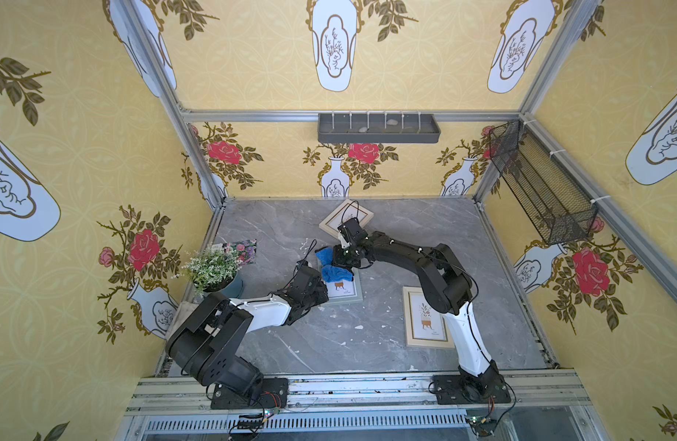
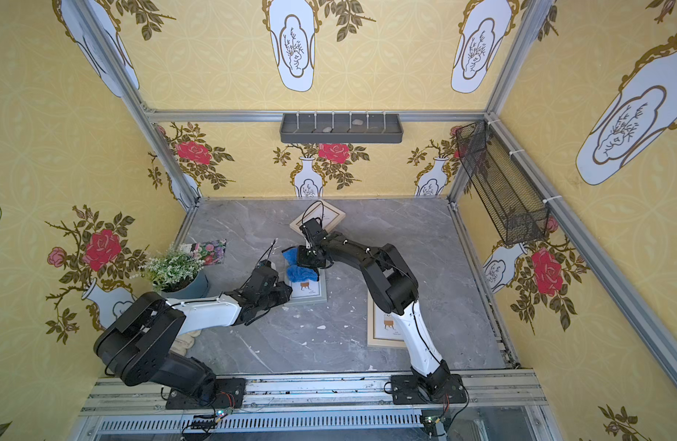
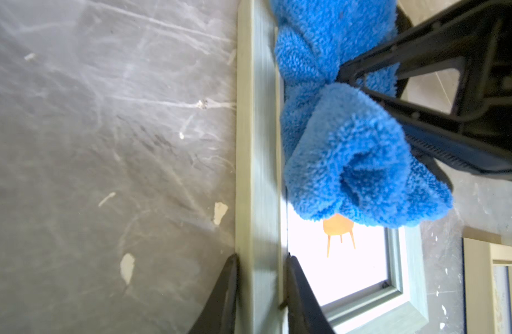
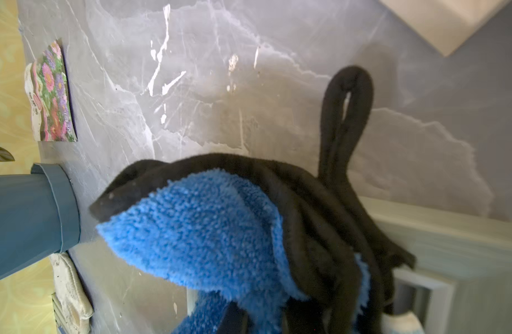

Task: Wipe the picture frame with a cloth
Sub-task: Wipe the dirt from the picture frame.

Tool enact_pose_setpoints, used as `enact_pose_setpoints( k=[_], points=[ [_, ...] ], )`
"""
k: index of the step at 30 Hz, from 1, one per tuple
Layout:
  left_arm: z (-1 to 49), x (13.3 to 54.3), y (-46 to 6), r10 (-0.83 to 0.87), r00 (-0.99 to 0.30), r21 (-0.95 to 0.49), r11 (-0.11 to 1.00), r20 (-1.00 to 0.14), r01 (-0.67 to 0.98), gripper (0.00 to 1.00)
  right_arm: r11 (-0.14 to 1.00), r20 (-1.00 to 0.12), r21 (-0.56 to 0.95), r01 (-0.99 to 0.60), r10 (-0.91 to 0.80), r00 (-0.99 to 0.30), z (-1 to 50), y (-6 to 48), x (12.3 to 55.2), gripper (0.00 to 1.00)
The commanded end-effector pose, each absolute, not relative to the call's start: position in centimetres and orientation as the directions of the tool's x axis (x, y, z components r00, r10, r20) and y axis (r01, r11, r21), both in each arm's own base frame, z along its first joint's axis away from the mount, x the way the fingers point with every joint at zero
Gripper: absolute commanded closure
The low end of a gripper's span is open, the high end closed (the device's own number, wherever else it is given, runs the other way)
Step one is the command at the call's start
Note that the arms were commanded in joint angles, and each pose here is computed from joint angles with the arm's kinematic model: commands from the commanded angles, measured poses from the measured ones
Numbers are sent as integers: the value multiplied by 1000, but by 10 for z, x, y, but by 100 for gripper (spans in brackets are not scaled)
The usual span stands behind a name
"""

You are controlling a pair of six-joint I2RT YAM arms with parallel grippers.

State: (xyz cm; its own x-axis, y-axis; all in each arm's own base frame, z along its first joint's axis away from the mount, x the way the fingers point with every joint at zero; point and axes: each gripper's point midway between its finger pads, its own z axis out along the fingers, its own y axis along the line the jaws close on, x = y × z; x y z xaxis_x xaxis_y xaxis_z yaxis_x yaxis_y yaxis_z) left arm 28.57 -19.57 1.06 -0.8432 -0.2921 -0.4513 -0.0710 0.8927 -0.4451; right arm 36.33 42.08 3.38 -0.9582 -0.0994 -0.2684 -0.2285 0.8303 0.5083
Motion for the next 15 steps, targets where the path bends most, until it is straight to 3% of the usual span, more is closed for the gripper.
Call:
enact_pose_setpoints(
  k=[1, 5, 12, 15],
  points=[
    [-38, 221, -152, -221, -945, -229, 959, -240, -166, 81, 881, -243, 441, -171, -66, -968, 20, 388, 372, 93],
    [-39, 219, -151, -227, -944, -230, 958, -238, -172, 81, 905, -245, 407, -124, -23, -969, 18, 359, 371, 92],
    [-40, 221, -153, -221, -947, -228, 959, -233, -168, 81, 860, -251, 434, -268, -170, -953, 22, 443, 341, 92],
    [-39, 222, -153, -223, -946, -229, 959, -237, -169, 81, 874, -252, 420, -244, -146, -957, 19, 435, 350, 92]
  ],
)
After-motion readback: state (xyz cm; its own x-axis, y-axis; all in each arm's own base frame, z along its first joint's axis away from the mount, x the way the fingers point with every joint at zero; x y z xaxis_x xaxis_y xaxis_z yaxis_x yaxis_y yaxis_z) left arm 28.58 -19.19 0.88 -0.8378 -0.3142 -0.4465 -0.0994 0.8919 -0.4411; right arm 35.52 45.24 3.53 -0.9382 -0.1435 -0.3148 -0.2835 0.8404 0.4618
